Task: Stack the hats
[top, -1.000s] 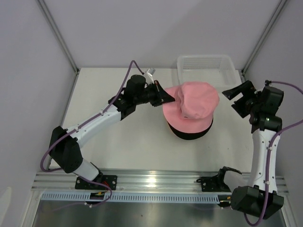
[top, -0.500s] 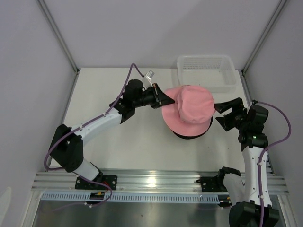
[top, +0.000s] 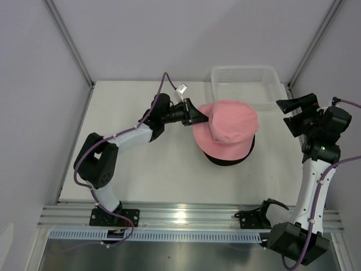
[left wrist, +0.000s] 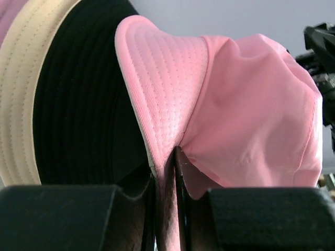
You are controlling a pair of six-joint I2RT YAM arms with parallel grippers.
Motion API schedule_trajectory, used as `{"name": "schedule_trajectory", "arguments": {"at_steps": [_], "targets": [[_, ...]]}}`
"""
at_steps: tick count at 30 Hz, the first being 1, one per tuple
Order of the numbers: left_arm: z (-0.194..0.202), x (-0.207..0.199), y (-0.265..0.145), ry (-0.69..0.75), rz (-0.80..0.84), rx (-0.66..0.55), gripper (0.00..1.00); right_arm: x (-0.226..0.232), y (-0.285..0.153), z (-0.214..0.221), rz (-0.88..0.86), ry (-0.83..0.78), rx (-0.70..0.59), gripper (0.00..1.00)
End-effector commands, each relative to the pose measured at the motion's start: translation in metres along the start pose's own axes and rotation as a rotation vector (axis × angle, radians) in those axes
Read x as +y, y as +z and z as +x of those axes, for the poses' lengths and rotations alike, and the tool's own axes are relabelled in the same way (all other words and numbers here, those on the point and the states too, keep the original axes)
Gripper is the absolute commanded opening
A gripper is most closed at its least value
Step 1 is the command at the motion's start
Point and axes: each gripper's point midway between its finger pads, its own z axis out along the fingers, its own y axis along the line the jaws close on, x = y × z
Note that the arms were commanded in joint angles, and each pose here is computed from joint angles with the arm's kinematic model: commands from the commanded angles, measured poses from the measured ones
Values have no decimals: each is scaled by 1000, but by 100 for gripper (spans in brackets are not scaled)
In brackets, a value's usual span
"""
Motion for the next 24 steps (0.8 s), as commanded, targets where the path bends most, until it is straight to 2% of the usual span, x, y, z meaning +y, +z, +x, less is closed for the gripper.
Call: {"name": "schedule_trajectory", "arguments": {"at_steps": [1,4,7,10,14,15,18,19,21,22,24], "targets": [[-6,-10,-1,167,104,-9,19,-8,6,21,-45,57,89,99],[-5,-17,-1,212,208,-14,20,-16,13,45,-110,106,156,98],[-6,-35,-5,216,323,18,22,-17,17,63,-122,80,211,98],[-8,-46,-6,235,394,44,35,-22,23,82,-89,33,266,97],[-9,-37,-13,223,319,51,70,-30,28,82,-54,4,264,97],[-6,-38,-20,196,274,69,73,-30,29,79,-52,-10,257,97],[-4,-33,-37,239,148,52,83,-28,35,67,-40,-44,234,97],[-7,-29,-40,236,91,27,92,-28,38,64,-34,-49,227,97],[-11,-33,-53,252,17,1,94,-23,44,57,-39,-60,223,97],[-6,-20,-59,192,-77,17,95,-21,46,55,-44,-66,218,96],[-16,-13,-71,159,-209,-51,94,-14,52,51,-34,-102,210,96]]}}
